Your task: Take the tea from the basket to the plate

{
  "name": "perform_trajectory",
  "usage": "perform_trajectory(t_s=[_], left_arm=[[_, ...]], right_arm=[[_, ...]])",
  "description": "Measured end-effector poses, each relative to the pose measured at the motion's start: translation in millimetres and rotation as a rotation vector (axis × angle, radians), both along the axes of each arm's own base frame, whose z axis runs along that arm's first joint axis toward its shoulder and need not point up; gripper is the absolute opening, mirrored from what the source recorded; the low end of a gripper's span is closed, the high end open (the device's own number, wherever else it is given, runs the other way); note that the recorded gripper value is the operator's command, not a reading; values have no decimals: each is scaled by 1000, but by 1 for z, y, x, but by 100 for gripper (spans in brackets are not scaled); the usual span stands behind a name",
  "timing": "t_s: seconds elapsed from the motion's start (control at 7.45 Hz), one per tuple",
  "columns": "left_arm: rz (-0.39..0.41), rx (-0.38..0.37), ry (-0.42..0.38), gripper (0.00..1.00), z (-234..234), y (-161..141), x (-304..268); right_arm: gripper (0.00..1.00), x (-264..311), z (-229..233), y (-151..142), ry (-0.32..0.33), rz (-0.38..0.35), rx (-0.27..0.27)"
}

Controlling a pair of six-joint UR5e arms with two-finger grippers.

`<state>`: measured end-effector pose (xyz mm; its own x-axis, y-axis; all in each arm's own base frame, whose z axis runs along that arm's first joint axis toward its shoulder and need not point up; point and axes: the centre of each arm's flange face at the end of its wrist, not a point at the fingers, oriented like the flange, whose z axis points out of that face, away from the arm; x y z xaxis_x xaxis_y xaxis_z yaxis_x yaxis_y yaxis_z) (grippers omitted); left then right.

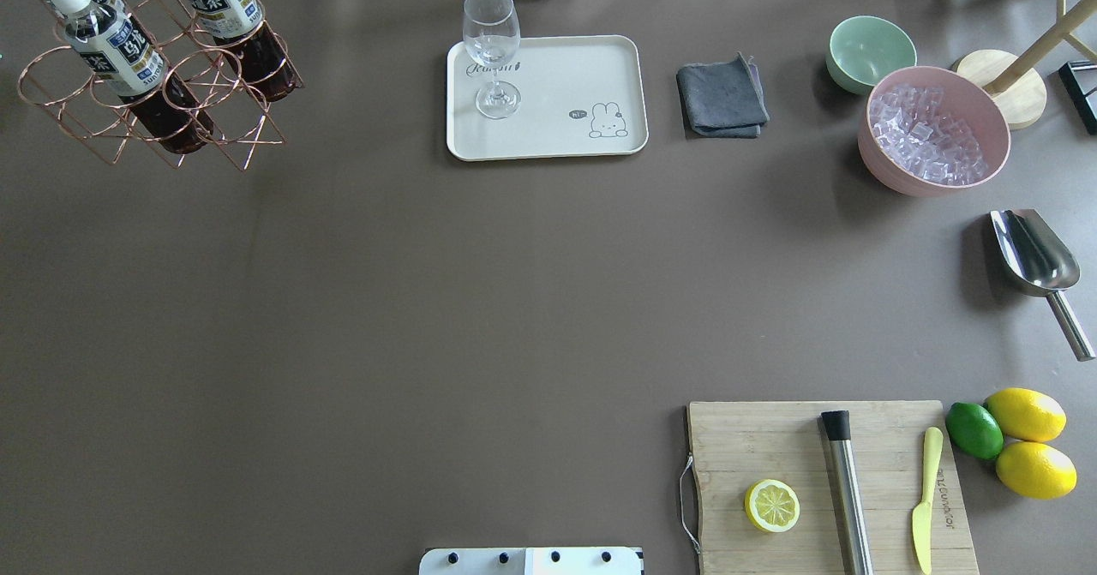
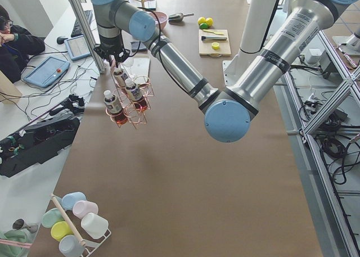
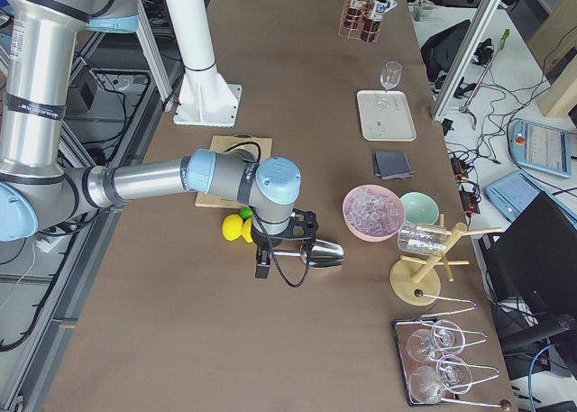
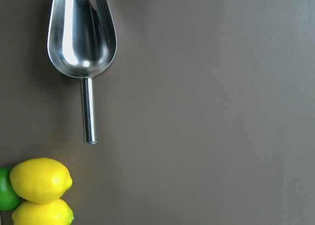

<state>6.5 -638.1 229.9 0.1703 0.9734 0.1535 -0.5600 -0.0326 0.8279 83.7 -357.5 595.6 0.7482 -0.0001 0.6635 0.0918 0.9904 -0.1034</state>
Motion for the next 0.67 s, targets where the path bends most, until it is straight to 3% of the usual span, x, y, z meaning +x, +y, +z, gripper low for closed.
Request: perform_trajectory(t_s=[0.4, 0.67], left_arm=[[-83, -44, 6, 0, -8, 74, -21], [-123, -83, 27, 0, -20, 110, -4]], right_arm=[[100, 0, -1, 0, 0, -1, 4], [100, -1, -1, 0, -10, -9, 10]])
